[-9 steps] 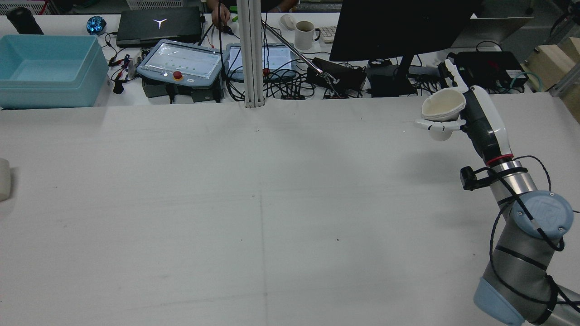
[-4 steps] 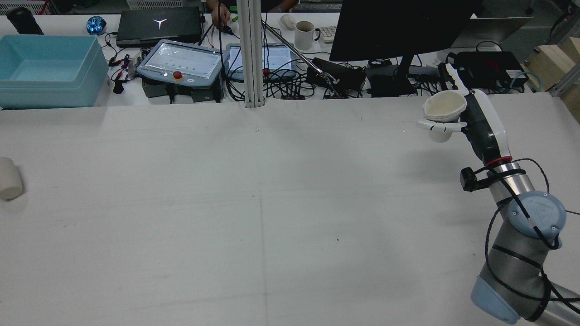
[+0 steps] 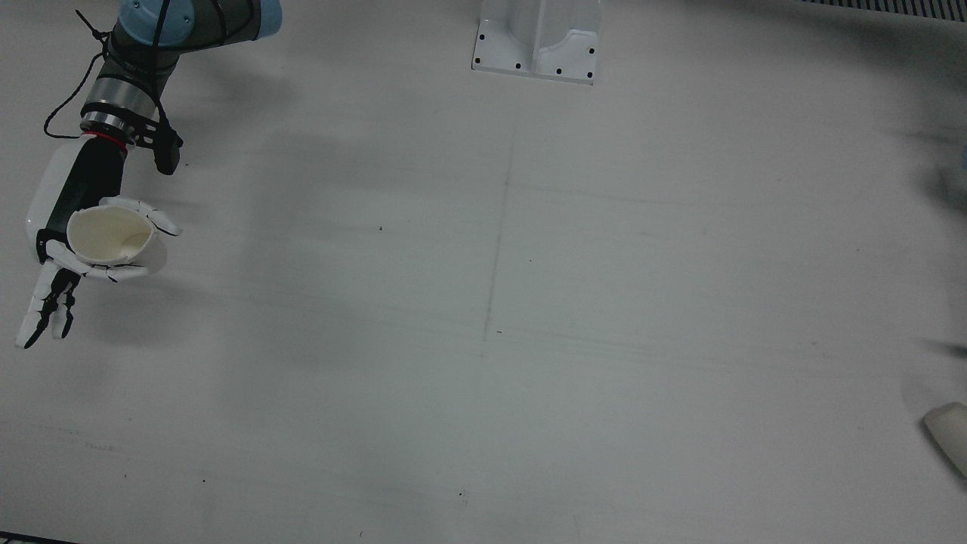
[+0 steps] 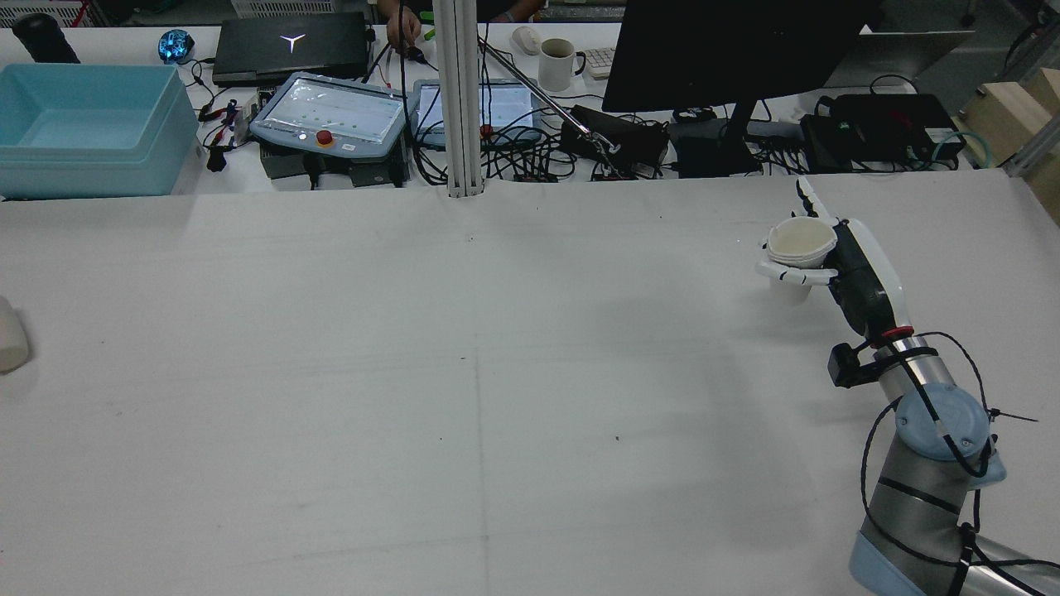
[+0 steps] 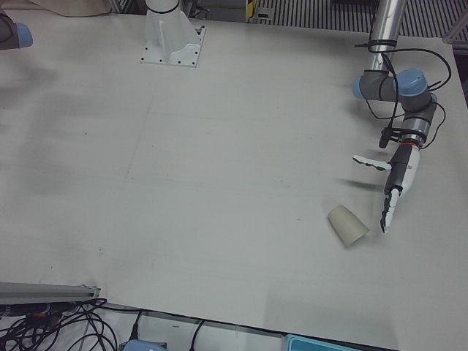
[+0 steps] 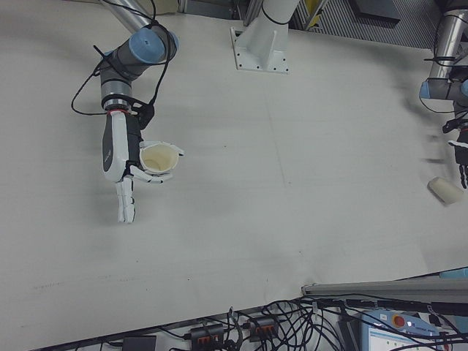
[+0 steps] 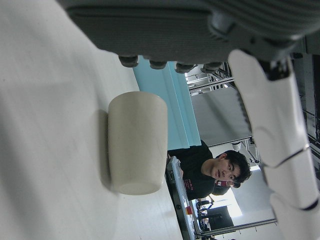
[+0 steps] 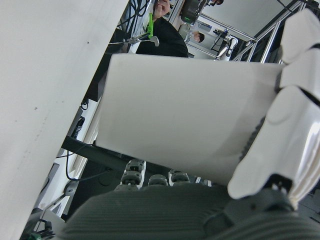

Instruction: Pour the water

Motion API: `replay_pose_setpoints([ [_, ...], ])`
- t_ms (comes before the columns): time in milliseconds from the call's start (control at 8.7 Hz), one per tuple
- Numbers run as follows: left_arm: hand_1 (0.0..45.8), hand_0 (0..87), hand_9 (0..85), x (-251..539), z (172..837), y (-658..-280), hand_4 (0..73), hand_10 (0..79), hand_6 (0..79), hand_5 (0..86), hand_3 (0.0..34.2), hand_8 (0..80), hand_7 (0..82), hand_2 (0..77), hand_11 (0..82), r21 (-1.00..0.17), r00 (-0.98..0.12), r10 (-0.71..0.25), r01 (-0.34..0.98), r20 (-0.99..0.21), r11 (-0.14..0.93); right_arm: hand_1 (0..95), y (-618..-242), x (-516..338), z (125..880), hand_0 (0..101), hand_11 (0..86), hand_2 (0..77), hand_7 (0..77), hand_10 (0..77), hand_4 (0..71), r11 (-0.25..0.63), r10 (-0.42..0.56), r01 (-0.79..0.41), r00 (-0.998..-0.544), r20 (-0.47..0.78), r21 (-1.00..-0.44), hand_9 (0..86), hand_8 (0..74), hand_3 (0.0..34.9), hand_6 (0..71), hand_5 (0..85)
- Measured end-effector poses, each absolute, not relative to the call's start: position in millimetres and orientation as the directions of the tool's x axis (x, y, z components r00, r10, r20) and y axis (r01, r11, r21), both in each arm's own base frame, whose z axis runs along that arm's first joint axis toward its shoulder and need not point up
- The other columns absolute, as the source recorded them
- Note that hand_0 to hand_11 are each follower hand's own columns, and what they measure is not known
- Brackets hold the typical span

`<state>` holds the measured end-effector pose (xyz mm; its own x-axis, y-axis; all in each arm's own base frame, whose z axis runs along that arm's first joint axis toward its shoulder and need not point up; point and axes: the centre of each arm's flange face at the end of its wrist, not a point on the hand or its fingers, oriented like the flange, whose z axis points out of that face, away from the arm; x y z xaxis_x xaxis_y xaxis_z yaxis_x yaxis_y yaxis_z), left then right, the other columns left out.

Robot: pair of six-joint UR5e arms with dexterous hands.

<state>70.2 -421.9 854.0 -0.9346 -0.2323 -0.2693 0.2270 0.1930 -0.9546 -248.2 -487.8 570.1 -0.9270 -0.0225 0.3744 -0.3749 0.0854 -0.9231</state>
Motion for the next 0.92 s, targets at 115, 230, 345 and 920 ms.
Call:
replay_pose_setpoints([
  [115,16.9,49.0,0.5,65.8,854.2,-418.4,1.1,0.0,0.0,3.3,5.8,0.0,0.5,2.2,1.6,-0.955,-0.936,-0.228,0.227,-0.268,0.191,10.9,-484.9,-260.7,589.2,47,9.8,17.5,4.4,6.0,64.4,0.087,0.0,-0.363,-0.931,0.365,-0.928,1.1,0.5,0.4,2.7,25.1],
  [230,16.9,48.8,0.5,62.1,854.9,-415.6,1.1,0.0,0.0,3.3,5.8,0.0,0.5,2.2,1.6,-0.955,-0.937,-0.224,0.227,-0.267,0.191,10.4,-483.2,-268.3,607.1,47,9.8,16.4,2.2,6.5,62.2,0.088,0.014,-0.354,-0.934,0.357,-0.931,1.1,0.5,0.4,3.3,25.1],
  [345,16.9,48.8,0.5,57.3,856.0,-413.2,1.1,0.0,0.0,3.3,5.8,0.0,0.5,2.2,1.6,-0.955,-0.939,-0.217,0.227,-0.267,0.19,9.8,-482.2,-271.2,618.5,47,9.3,16.4,2.2,6.5,60.5,0.087,0.022,-0.348,-0.936,0.352,-0.933,1.1,0.5,0.4,1.6,25.1],
  [920,15.8,48.8,0.5,44.6,861.5,-402.1,1.1,0.0,0.0,2.7,11.0,0.0,1.1,2.2,1.6,-0.955,-0.942,-0.204,0.229,-0.265,0.187,11.5,-479.7,-276.4,626.5,47,1.1,2.2,1.1,0.5,25.1,0.094,0.048,-0.337,-0.938,0.343,-0.937,1.1,0.5,9.3,0.5,0.5],
])
